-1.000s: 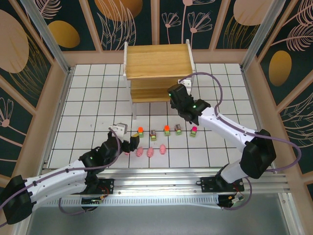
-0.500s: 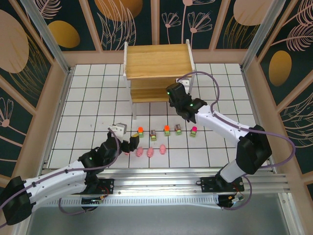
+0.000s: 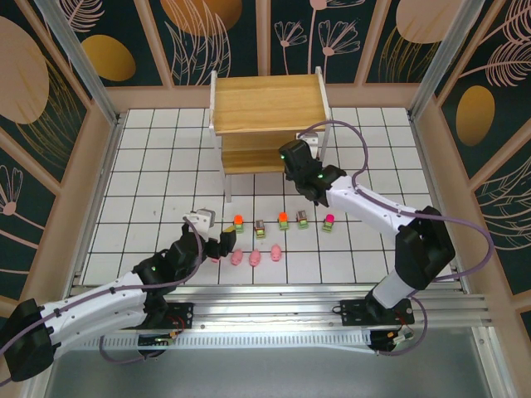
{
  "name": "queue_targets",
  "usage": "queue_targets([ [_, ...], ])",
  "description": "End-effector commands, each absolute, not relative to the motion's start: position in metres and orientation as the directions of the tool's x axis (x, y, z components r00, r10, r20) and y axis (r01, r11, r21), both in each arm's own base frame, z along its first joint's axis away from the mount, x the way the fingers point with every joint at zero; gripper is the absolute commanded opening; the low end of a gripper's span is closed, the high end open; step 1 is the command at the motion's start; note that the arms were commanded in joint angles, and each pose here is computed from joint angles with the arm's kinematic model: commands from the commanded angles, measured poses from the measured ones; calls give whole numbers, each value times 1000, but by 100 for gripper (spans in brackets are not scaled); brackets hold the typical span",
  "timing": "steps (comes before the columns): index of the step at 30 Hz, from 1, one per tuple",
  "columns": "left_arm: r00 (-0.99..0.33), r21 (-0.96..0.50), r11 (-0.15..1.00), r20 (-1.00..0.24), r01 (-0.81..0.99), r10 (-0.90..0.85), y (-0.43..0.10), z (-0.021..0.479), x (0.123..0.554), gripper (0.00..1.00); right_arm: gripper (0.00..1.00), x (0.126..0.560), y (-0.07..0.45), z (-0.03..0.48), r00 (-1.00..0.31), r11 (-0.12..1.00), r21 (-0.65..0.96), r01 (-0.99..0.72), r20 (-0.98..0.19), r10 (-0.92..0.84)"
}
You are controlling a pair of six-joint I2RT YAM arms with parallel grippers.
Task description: Place and organize the plastic toys onto the shelf
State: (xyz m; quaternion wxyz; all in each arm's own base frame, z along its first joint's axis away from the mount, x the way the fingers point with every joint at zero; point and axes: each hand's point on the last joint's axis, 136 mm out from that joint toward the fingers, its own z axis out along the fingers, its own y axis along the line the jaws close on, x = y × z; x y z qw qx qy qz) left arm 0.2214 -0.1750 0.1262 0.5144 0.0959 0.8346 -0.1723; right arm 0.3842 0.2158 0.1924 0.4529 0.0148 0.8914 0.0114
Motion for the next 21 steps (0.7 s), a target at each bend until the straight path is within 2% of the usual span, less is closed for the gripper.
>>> queue_targets([
  [1,-437,-196,924,-899,329,-35,-174,129,222,88,26,396,211,209,-544,998,30,51,-837,53],
  [13,-439,-194,923,-898,332,-32,-175,128,222,88,35,399,204,207,-543,996,4,84,-839,49],
  [21,-440,-193,923,-897,332,-29,-175,127,222,88,37,401,205,208,-543,997,8,80,-839,50],
])
